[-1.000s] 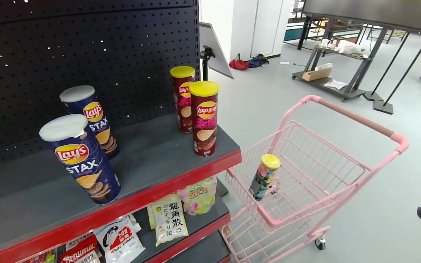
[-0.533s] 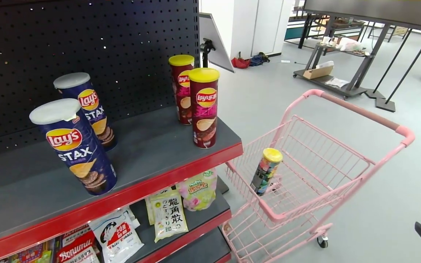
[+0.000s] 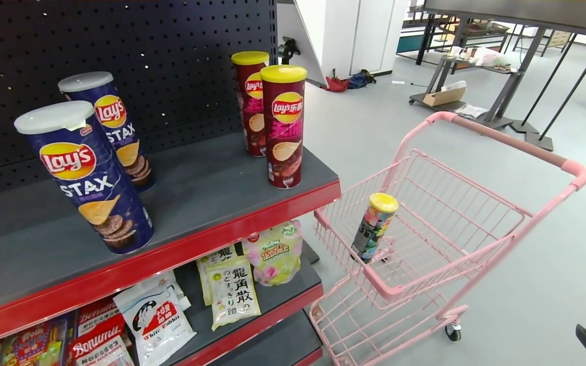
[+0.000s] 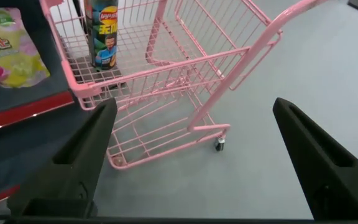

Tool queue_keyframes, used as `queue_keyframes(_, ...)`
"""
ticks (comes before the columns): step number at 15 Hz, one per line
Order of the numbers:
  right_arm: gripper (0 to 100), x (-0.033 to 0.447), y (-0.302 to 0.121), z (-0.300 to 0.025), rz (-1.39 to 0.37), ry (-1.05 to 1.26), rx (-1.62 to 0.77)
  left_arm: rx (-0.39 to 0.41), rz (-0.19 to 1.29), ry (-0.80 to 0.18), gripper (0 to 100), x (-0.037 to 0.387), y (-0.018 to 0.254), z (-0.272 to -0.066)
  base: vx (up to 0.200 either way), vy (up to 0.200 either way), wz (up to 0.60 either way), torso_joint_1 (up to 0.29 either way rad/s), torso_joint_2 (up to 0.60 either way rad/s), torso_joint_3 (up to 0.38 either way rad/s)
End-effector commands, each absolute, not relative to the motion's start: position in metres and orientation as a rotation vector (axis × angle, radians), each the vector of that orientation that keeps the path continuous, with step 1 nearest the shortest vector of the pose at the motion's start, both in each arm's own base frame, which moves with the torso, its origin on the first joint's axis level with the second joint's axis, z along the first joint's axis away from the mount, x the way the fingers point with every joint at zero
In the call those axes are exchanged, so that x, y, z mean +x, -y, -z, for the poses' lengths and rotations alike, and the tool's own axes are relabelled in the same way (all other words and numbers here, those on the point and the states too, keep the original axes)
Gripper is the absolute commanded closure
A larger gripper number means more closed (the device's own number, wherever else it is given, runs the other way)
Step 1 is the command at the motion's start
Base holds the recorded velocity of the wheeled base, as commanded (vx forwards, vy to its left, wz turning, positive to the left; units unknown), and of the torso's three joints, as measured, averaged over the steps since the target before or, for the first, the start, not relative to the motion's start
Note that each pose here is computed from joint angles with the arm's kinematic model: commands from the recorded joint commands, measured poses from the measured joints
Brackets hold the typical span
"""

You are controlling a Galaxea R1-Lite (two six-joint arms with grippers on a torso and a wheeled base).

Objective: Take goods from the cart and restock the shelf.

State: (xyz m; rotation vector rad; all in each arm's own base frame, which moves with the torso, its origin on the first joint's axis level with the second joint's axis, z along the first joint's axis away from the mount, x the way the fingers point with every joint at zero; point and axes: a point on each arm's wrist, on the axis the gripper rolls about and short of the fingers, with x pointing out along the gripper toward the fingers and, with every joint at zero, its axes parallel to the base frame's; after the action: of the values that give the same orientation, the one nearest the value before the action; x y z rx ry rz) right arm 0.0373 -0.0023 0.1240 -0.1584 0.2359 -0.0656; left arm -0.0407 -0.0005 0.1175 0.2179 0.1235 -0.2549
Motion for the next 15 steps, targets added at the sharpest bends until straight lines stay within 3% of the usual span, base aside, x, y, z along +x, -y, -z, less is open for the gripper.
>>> queue_keyframes(1,0,0.037,0.002,-0.123,0.066,-0.236,-0.159,0.217,0.256,-0.132,0,-0.040,0.000,-0.116,0.000,0.000,0.00,-0.173,0.50,0.310)
queue_keyframes(5,0,0.036,0.002,-0.120,0.063,-0.247,-0.159,0.226,0.243,-0.136,0,-0.040,0.000,-0.116,0.000,0.000,0.00,-0.184,0.55,0.355)
queue_keyframes(7,0,0.033,0.002,-0.118,0.063,-0.239,-0.159,0.288,0.229,-0.151,0,-0.038,0.000,-0.111,0.000,0.000,0.00,-0.112,0.38,0.247)
queue_keyframes(10,0,0.028,0.002,-0.116,0.061,-0.250,-0.161,0.330,0.201,-0.170,0,-0.037,-0.001,-0.106,0.000,0.000,0.00,-0.026,0.08,0.057)
queue_keyframes(15,0,0.028,0.002,-0.115,0.057,-0.254,-0.159,0.331,0.178,-0.172,0,-0.036,-0.001,-0.106,0.040,0.000,0.00,0.000,0.00,0.001)
